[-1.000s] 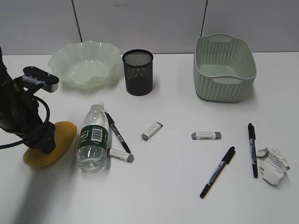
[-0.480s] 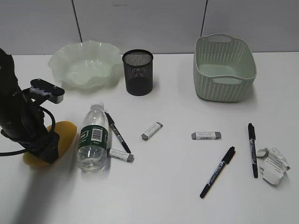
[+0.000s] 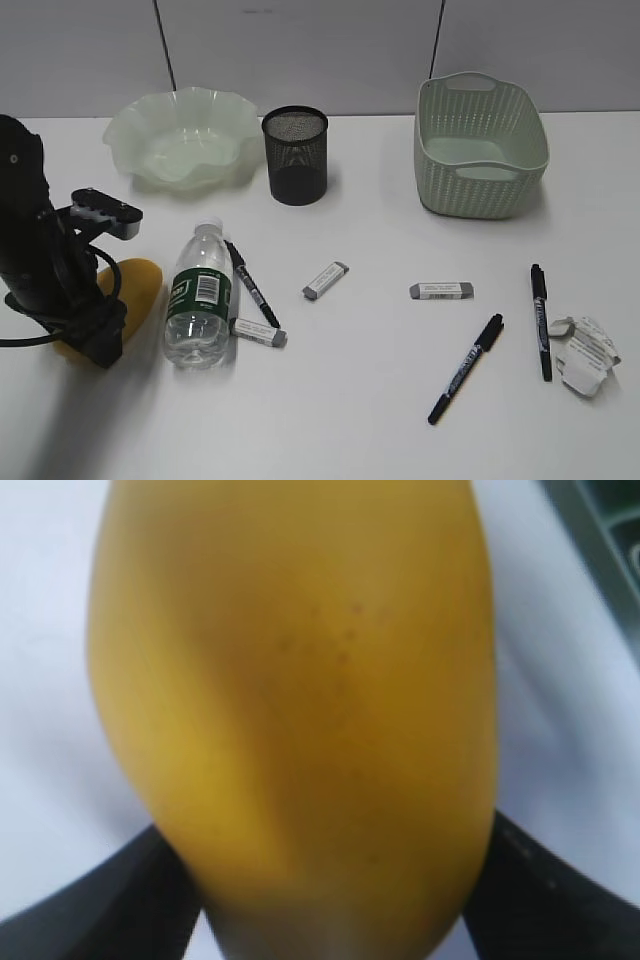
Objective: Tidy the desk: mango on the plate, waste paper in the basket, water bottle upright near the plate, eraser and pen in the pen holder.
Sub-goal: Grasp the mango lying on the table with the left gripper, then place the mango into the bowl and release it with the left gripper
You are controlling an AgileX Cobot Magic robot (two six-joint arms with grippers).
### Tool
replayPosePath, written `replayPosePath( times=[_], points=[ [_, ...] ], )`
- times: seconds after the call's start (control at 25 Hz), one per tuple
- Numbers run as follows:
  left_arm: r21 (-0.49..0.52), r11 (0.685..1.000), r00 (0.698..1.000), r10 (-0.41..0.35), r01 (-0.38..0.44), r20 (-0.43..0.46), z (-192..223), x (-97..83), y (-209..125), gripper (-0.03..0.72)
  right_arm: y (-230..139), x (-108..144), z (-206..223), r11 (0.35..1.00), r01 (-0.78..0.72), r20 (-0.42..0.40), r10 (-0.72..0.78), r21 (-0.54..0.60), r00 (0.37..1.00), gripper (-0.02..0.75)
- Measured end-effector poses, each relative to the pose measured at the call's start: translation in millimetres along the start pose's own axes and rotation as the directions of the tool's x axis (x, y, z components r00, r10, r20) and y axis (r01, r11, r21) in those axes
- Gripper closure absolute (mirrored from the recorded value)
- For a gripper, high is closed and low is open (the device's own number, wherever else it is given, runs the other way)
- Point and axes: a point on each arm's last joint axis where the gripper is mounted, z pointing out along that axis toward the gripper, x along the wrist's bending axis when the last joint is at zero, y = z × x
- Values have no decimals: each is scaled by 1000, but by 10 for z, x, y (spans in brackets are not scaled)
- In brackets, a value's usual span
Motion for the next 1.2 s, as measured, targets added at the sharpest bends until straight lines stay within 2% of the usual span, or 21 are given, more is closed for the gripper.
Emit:
replayPosePath(
  times=[0.08, 0.44, 0.52, 0.6, 0.68, 0.72, 0.8, 0.88, 0.96, 1.08, 1.2],
  points=[
    [-3, 1000, 1000, 0, 0, -1, -12, 1, 4, 160, 0, 0, 0, 1000, 0, 0, 0, 0, 1000, 388],
    [-39, 999, 1000, 5, -6, -12, -322, -12, -32, 160, 0, 0, 0, 1000, 0, 0, 0, 0, 1000, 388],
    [-91, 996, 1000, 9, -11, -29, -587, -6, 5, 160, 0, 0, 0, 1000, 0, 0, 0, 0, 1000, 388],
    [-194, 981, 998, 4, -14, -56, -923, 21, 87, 160, 0, 0, 0, 1000, 0, 0, 0, 0, 1000, 388],
    [-334, 942, 996, -24, -8, -90, -1307, 80, 204, 160, 0, 0, 0, 1000, 0, 0, 0, 0, 1000, 388],
    [-410, 912, 994, -57, 12, -98, -1505, 123, 284, 160, 0, 0, 0, 1000, 0, 0, 0, 0, 1000, 388],
    [-549, 835, 988, -115, 40, -103, -1896, 215, 449, 160, 0, 0, 0, 1000, 0, 0, 0, 0, 1000, 388],
    [-649, 758, 984, -158, 64, -88, -2203, 305, 591, 160, 0, 0, 0, 1000, 0, 0, 0, 0, 1000, 388],
    [-712, 697, 980, -185, 79, -73, -2414, 404, 754, 160, 0, 0, 0, 1000, 0, 0, 0, 0, 1000, 388],
    [-745, 661, 978, -199, 87, -62, -2462, 526, 1025, 160, 0, 0, 0, 1000, 0, 0, 0, 0, 1000, 388],
    [-730, 677, 979, -198, 96, -55, -2268, 627, 1316, 160, 0, 0, 0, 1000, 0, 0, 0, 0, 1000, 388]
  ],
)
